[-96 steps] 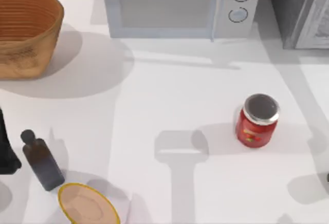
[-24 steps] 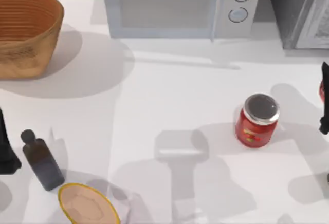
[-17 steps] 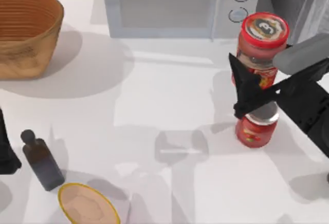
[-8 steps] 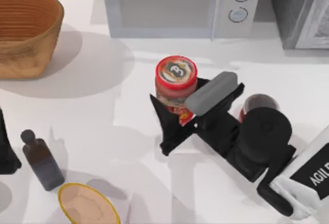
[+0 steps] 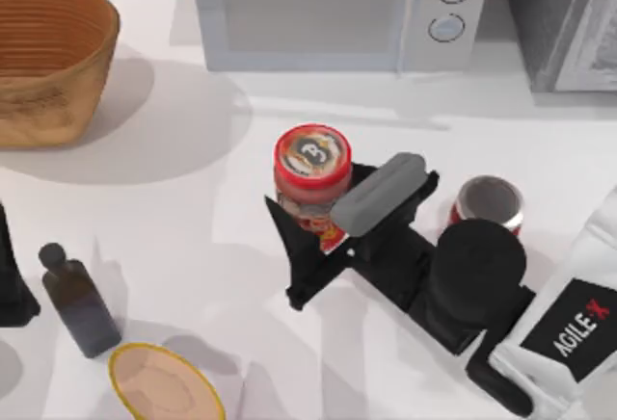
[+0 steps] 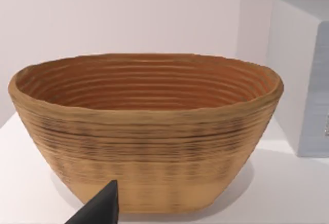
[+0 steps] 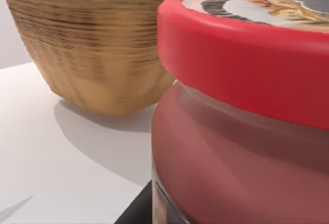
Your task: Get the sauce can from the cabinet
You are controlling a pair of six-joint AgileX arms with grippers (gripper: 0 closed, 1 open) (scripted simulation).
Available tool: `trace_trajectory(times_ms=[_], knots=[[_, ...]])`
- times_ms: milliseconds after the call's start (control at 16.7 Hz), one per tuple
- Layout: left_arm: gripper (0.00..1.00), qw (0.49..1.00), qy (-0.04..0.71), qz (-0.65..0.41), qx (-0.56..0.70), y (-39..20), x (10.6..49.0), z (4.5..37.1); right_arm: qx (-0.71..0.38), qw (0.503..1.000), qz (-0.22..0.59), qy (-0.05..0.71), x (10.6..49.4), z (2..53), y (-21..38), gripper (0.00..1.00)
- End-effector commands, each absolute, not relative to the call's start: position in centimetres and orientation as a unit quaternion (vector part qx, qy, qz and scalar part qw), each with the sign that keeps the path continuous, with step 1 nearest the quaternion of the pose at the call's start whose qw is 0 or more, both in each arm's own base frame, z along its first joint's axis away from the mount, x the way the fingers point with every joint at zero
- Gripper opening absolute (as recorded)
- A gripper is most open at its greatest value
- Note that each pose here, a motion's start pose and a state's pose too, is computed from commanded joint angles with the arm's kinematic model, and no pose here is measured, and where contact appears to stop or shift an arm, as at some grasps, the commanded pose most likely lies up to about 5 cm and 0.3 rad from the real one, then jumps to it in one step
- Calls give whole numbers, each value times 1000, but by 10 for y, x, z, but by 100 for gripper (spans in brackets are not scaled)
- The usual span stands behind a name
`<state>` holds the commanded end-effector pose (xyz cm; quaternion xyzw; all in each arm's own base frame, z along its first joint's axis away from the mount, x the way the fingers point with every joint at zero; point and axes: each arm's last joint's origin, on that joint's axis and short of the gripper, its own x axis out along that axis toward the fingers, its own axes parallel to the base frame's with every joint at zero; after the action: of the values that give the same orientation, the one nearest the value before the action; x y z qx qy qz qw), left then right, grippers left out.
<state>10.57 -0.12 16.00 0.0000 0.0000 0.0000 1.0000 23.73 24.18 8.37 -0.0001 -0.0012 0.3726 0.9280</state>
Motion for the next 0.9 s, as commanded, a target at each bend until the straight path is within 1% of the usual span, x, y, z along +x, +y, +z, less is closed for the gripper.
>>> trace_trajectory(times_ms=[180,660,900], knots=[[100,1000,0,0,0,-1,106,160,0,929,371,0,240,82,243,0],[100,1000,0,0,0,-1,106,160,0,928,372,-1,276,61,280,0],[100,1000,0,0,0,-1,106,160,0,928,373,-1,280,58,283,0]])
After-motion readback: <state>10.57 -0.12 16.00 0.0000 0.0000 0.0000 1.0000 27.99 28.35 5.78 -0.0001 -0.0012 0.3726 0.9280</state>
